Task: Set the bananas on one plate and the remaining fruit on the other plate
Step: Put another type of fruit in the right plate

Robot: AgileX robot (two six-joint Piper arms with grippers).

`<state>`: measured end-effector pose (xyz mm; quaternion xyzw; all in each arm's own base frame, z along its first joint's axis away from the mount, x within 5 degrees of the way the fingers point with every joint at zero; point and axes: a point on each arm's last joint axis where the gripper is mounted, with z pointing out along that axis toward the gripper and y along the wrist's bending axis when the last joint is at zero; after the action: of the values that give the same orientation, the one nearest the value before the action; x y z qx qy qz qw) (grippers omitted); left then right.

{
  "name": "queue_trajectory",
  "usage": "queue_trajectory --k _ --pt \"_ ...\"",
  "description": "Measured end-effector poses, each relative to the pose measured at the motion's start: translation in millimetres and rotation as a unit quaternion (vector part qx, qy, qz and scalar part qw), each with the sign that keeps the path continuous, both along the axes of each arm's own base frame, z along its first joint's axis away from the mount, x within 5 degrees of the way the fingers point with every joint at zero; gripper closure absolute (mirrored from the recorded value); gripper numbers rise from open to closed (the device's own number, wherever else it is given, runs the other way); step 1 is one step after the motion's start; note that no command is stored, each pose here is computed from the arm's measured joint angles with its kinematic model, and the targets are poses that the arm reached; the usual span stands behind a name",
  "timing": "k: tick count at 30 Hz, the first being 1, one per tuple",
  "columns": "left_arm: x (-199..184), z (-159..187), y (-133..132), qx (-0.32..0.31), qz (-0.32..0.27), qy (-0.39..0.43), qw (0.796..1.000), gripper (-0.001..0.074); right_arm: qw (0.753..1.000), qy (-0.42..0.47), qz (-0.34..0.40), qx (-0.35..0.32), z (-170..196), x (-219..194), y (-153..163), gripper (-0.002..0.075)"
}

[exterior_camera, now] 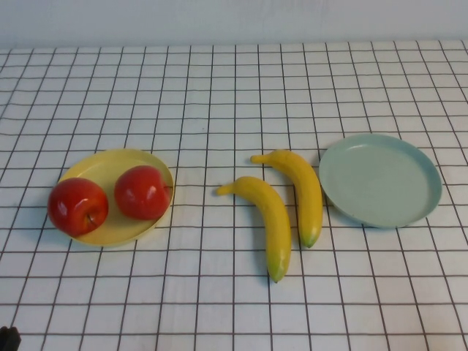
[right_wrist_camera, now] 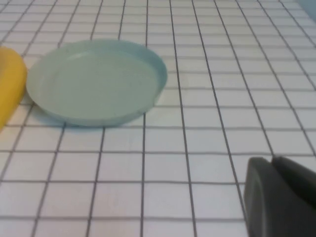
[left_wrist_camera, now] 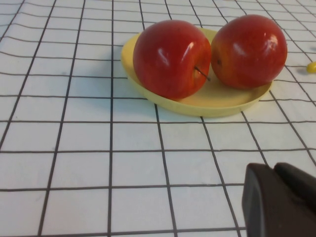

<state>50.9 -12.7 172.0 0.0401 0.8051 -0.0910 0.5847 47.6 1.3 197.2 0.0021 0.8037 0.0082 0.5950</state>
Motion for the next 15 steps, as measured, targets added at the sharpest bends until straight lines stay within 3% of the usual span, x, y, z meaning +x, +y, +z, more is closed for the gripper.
queue_trajectory --k 4,8,15 --pt "0 0 0 0.000 0.000 0.000 1.000 0.0735 0.997 -0.080 0.003 0.000 78 -23 1 0.0741" --pt "0 0 0 0.000 0.000 0.000 1.000 0.0735 0.991 -0.133 0.018 0.018 130 -42 4 0.0741" --pt "0 0 0 0.000 0.000 0.000 1.000 0.0735 0.980 -0.177 0.042 0.074 149 -43 9 0.0741"
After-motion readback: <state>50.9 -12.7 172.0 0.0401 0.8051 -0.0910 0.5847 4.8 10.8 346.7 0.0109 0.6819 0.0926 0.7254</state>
